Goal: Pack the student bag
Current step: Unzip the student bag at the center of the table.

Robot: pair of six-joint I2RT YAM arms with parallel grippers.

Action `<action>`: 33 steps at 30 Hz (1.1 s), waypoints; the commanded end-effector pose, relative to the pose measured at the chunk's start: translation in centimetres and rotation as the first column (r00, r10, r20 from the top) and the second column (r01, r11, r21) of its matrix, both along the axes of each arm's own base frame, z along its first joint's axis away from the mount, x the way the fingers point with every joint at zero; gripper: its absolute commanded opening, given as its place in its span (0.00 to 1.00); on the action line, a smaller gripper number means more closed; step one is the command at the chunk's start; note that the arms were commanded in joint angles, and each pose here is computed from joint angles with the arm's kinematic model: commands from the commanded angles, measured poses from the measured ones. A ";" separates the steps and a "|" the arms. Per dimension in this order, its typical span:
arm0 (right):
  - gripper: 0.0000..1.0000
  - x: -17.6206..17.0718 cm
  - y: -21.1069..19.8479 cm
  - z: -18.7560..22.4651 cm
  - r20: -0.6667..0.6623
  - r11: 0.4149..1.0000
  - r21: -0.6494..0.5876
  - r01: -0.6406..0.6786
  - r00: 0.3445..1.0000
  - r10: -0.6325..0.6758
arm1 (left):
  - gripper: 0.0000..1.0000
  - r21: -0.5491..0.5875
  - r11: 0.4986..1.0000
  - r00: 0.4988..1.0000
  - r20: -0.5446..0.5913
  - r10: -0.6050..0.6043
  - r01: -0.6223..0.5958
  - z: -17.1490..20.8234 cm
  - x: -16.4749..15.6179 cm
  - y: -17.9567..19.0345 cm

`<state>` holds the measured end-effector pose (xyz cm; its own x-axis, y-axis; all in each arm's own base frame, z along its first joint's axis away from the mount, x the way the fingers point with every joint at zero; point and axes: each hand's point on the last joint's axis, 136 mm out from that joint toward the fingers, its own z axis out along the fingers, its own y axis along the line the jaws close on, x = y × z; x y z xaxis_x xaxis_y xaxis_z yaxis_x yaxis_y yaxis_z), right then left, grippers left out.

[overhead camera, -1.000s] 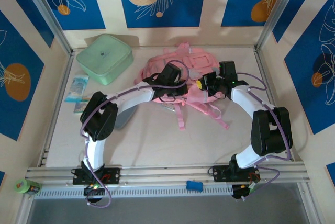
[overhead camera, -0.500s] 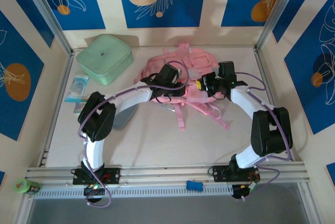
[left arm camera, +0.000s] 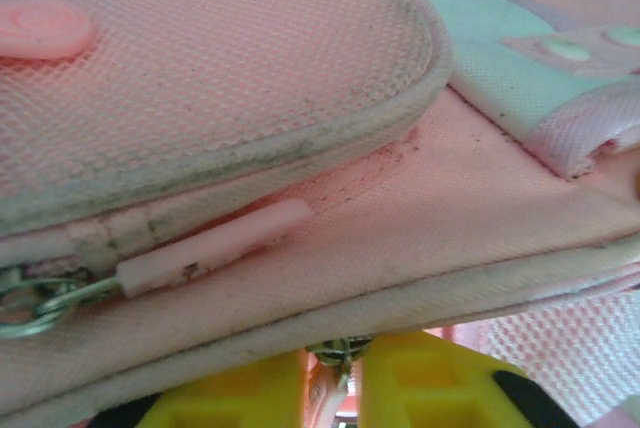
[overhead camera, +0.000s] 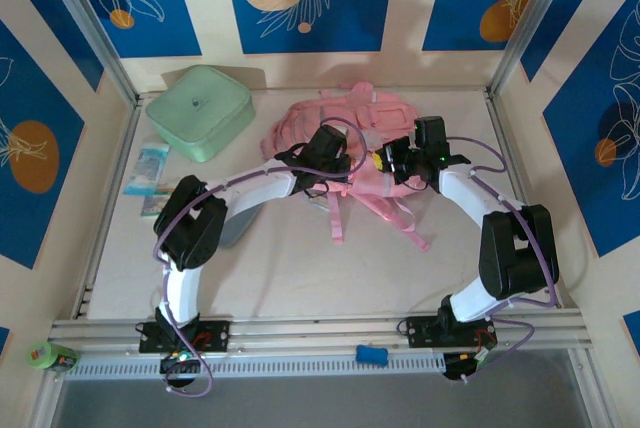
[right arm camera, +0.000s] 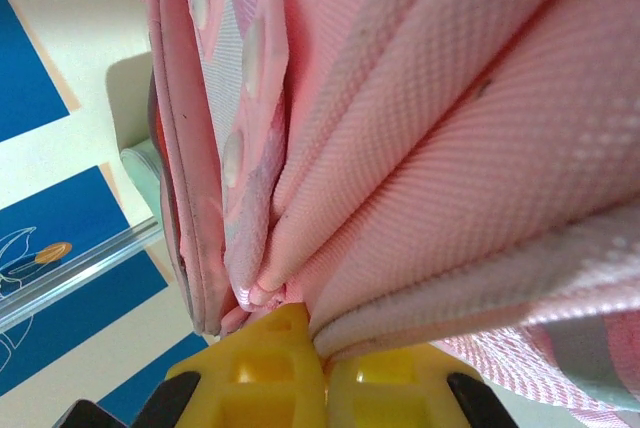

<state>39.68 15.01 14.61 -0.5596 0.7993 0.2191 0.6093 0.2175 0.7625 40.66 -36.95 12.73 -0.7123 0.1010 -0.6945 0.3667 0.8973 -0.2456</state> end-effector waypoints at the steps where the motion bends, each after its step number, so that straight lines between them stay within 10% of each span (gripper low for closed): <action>1: 0.00 -0.5 0.6 3.4 0.078 0.998 0.031 -0.050 0.996 0.047 | 0.10 0.076 0.990 0.989 0.101 0.113 -0.120 0.8 3.1 2.8; 19: 0.00 4.5 -8.6 4.2 0.154 0.992 -0.039 -0.116 0.981 0.121 | 0.00 0.211 0.968 0.990 -0.002 0.142 -0.138 0.1 0.2 11.1; 27: 0.01 8.6 -12.6 4.3 0.153 0.987 -0.113 -0.111 0.980 0.128 | 0.00 -0.002 0.999 0.998 -0.037 -0.051 0.051 2.8 -2.2 2.8; 33: 0.38 6.5 -11.0 4.4 0.147 0.984 -0.051 -0.170 0.974 0.175 | 0.00 -0.100 0.988 0.992 -0.024 -0.124 0.121 4.2 -3.1 -3.1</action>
